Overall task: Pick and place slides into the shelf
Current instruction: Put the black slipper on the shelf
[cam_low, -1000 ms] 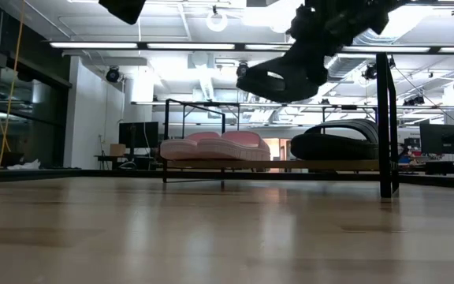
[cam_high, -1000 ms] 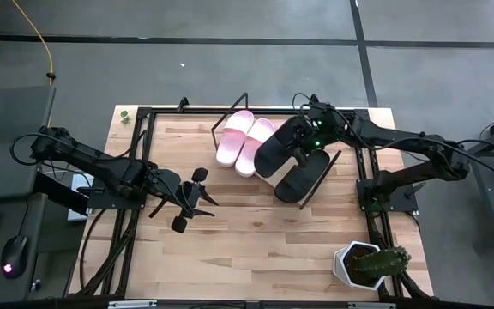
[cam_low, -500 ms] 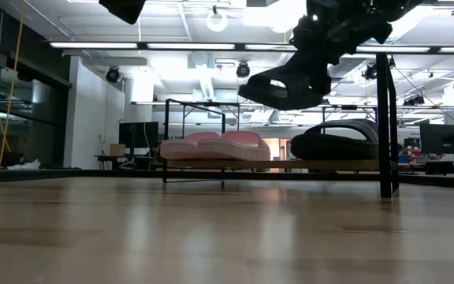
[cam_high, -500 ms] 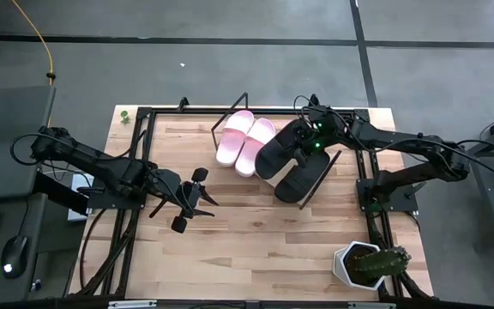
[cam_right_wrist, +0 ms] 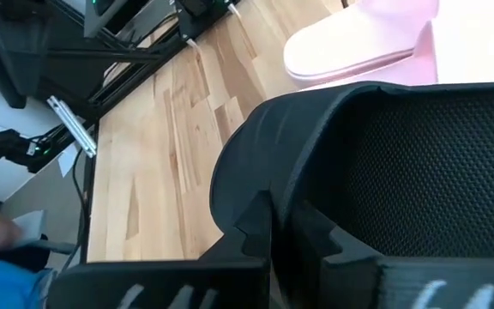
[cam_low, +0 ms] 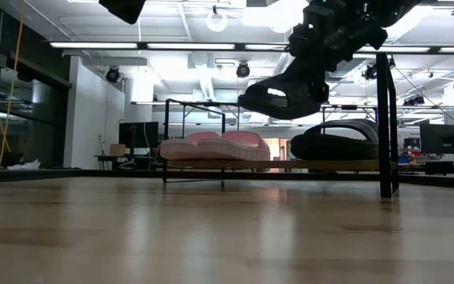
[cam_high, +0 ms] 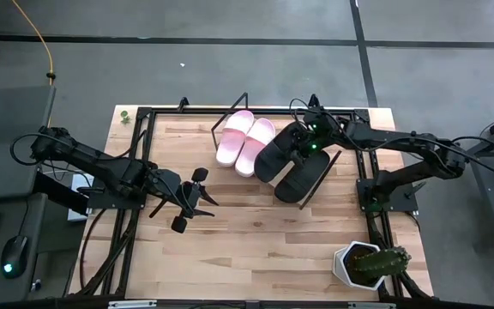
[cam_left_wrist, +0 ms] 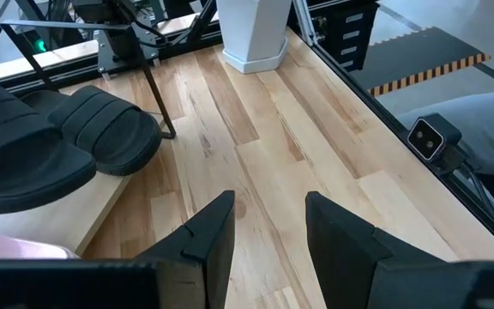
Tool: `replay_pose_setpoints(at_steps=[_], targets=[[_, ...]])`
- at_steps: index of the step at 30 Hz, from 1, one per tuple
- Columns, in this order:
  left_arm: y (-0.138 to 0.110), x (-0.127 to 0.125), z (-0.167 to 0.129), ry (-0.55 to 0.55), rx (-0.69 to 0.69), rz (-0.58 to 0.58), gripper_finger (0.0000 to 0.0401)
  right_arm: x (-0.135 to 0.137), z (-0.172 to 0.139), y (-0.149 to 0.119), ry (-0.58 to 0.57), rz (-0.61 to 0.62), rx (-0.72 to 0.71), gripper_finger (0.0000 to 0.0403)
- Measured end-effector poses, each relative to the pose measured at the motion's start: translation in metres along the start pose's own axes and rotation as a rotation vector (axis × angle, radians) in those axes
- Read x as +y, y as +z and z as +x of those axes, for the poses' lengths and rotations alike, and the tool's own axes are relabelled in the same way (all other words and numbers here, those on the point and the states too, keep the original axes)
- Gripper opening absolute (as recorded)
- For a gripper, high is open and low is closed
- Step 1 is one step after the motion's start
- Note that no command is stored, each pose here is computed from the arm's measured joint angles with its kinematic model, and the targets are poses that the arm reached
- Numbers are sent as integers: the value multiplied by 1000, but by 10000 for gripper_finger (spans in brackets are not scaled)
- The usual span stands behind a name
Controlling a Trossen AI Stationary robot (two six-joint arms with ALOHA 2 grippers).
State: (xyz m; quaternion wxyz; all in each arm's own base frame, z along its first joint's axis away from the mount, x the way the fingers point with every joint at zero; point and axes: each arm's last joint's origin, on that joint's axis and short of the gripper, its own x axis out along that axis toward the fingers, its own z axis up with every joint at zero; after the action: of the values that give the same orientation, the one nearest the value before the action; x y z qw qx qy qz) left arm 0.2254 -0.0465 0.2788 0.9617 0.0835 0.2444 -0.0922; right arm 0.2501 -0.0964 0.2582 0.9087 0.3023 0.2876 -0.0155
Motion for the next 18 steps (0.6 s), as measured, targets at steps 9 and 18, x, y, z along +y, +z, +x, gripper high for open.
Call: replay_pose_setpoints(at_steps=[9,18], targets=[[0,0,0,0,0,0,128,-8,11,-3,-21,25,42,0],[0,0,0,0,0,0,128,-16,25,-7,2,40,92,0]])
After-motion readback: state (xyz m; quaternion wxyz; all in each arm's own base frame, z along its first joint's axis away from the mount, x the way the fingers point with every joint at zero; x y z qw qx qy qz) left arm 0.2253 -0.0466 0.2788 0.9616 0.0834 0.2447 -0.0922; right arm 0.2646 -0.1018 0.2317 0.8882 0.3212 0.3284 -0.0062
